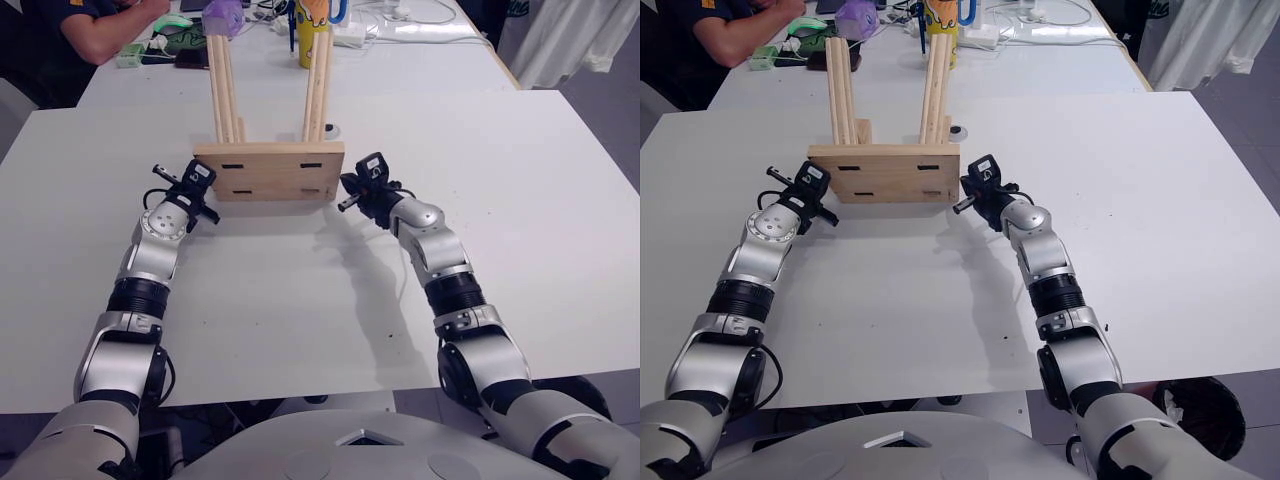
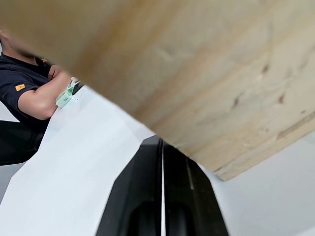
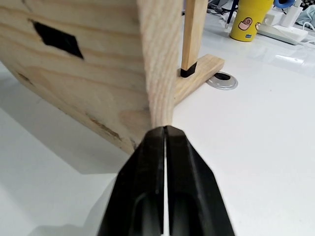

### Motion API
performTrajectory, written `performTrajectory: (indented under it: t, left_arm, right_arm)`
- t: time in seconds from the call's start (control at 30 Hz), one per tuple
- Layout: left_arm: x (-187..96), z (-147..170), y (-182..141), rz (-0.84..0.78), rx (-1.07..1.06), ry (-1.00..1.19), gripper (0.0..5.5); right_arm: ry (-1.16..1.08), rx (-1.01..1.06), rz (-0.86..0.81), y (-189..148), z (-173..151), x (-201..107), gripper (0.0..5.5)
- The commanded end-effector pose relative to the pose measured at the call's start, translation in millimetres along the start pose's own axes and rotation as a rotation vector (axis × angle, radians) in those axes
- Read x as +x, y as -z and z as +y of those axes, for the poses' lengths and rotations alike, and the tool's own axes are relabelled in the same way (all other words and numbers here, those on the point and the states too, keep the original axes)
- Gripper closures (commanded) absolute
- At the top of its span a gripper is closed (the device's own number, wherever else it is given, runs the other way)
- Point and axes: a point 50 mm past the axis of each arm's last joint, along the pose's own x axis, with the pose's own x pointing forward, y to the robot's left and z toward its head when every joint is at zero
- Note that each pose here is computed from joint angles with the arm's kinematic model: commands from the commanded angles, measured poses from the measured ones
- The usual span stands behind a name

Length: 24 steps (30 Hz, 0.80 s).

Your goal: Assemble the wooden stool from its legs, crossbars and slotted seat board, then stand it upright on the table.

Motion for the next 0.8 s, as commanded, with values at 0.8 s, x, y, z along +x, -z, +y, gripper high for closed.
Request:
performTrajectory:
  t: [0.8]
  left_arm:
    - [-67, -25, -8, 0.021, -0.114, 0.046, 5.46]
  right_arm:
    - [0.021, -0.017, 0.052, 8, -13, -70, 5.5]
